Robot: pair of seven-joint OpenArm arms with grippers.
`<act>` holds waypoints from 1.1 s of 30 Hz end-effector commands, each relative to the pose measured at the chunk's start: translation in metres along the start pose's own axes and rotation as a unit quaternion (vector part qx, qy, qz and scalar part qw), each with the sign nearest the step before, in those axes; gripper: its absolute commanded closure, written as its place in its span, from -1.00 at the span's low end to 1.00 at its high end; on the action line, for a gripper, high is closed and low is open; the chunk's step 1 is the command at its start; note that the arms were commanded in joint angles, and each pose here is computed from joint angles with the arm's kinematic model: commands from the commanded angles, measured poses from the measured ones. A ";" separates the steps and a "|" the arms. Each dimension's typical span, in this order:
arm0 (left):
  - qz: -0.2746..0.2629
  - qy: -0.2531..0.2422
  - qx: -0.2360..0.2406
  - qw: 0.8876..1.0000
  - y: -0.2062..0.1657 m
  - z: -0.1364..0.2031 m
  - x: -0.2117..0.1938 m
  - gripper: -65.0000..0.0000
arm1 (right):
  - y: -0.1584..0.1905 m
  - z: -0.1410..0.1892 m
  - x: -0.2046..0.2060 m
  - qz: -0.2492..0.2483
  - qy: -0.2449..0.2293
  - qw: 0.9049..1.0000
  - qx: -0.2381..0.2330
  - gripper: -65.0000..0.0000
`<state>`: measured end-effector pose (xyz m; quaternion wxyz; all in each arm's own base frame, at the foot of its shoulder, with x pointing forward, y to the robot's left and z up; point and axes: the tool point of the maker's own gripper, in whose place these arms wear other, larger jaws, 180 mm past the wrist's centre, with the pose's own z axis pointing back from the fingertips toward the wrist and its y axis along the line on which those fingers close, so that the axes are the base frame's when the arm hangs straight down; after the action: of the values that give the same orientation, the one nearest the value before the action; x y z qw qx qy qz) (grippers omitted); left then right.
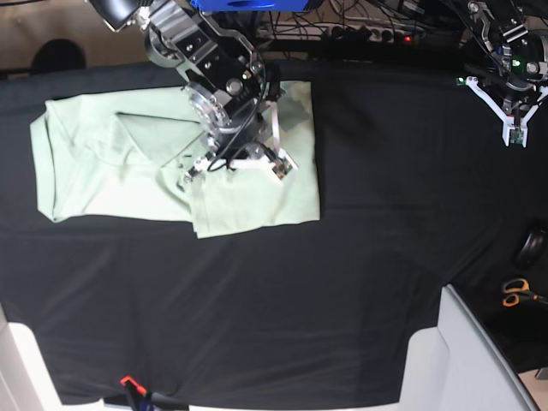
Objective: Fold the T-shirt properly
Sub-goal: 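Drag the pinched fabric with the right gripper toward the collar end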
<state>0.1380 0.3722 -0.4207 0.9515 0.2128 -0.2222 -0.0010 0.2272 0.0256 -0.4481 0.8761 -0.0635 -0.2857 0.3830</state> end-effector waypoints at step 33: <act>-0.004 -0.014 0.012 1.000 0.009 0.003 0.009 0.99 | 0.003 -0.019 -0.005 0.016 0.001 1.000 -0.002 0.96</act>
<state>0.1382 0.3720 -0.4206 0.9515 0.2125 -0.2225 -0.0015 0.2227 0.0206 -0.4769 0.8743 -0.0699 -0.2635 0.4017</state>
